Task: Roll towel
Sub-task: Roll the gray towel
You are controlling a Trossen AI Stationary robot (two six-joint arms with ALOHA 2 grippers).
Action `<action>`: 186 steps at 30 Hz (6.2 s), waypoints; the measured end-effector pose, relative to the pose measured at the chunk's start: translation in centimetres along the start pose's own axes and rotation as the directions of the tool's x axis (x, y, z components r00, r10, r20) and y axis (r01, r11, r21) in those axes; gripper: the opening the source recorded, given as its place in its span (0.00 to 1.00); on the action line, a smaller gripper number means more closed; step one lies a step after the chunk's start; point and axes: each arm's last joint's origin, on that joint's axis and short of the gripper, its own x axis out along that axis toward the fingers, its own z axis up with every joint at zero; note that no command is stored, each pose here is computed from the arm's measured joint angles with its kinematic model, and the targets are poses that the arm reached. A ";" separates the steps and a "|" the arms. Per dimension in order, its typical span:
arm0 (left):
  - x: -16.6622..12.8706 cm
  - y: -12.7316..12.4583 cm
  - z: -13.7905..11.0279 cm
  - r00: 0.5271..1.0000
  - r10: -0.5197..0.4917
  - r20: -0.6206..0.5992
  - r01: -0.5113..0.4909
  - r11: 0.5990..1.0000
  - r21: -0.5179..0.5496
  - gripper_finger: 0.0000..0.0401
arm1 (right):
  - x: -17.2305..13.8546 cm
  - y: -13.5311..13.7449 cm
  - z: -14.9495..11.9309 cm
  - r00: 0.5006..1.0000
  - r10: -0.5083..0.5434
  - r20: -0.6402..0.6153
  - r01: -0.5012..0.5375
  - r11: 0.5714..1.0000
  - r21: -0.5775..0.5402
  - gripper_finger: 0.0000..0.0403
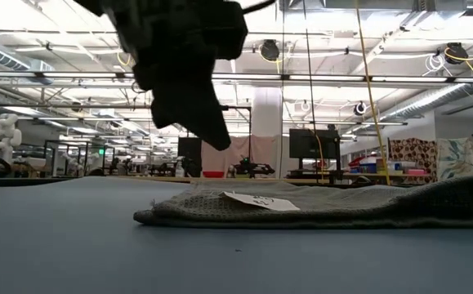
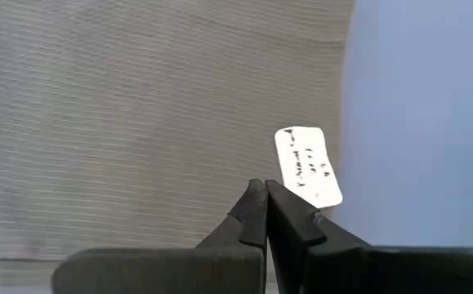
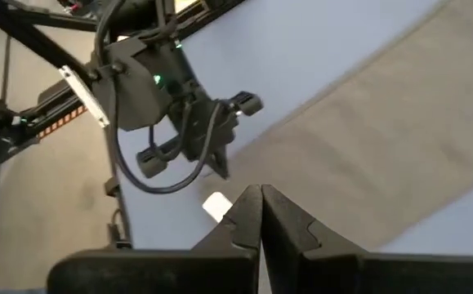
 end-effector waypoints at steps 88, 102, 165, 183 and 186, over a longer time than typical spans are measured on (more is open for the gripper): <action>-15.7 -2.8 1.7 0.897 -0.074 0.435 0.229 0.921 -0.315 0.37 | -3.1 1.6 -4.7 0.987 0.052 -0.154 -0.106 0.924 -0.368 0.00; -11.3 -4.1 0.3 0.949 -0.061 0.309 0.160 0.939 -0.305 0.37 | -3.5 1.6 -4.7 0.986 0.069 -0.149 -0.123 0.914 -0.386 0.00; -1.8 -8.5 -2.7 0.838 0.079 0.540 -0.211 0.960 0.186 0.37 | 14.7 -1.7 -22.1 0.945 0.327 -0.005 -0.242 0.691 -0.681 0.10; -2.1 -8.7 -3.0 0.794 0.154 0.588 -0.256 0.962 0.095 0.37 | 15.1 -2.6 -22.2 0.977 0.208 0.042 -0.117 0.694 -0.711 0.49; -2.1 -8.7 -2.9 0.789 0.148 0.597 -0.247 0.965 0.087 0.37 | 15.1 -2.6 -22.1 0.976 0.212 0.048 -0.116 0.694 -0.711 0.51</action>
